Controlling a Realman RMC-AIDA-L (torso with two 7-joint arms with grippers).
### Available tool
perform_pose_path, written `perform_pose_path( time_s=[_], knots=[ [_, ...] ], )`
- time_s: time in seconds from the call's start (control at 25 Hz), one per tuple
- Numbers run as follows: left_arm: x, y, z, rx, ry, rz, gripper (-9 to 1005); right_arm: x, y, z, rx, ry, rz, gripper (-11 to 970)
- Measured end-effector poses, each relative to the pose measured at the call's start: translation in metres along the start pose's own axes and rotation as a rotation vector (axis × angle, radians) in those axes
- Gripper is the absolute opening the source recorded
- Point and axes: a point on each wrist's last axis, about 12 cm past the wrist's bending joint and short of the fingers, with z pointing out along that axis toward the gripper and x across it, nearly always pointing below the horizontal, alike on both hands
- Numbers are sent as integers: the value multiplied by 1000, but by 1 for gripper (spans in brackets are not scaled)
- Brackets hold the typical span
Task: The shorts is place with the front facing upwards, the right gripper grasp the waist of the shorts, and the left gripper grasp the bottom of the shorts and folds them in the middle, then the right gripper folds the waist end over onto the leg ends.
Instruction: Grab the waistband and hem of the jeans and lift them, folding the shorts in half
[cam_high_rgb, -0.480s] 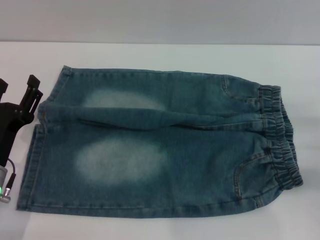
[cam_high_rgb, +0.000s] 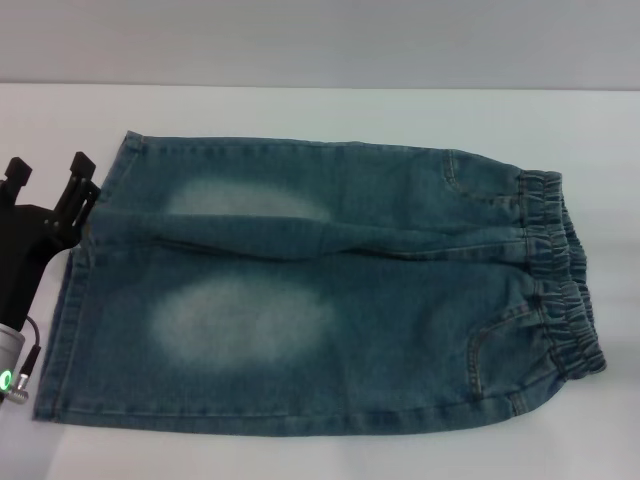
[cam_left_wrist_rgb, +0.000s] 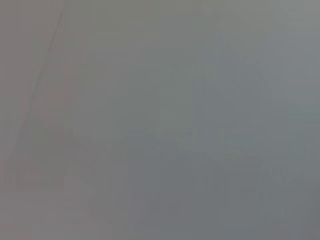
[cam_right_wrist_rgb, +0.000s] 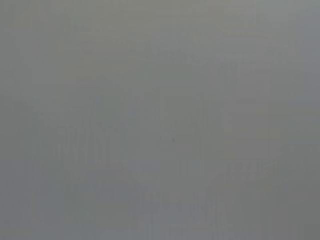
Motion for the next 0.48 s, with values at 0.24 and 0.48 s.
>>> perform_pose_path(
  time_s=[0.24, 0.48],
  knots=[
    [-5, 3, 11, 107, 25, -14, 813, 1, -3, 0, 23, 10, 18, 822],
    [-33, 34, 46, 339, 209, -155, 809, 0, -7, 2, 54, 3, 25, 822]
  ],
)
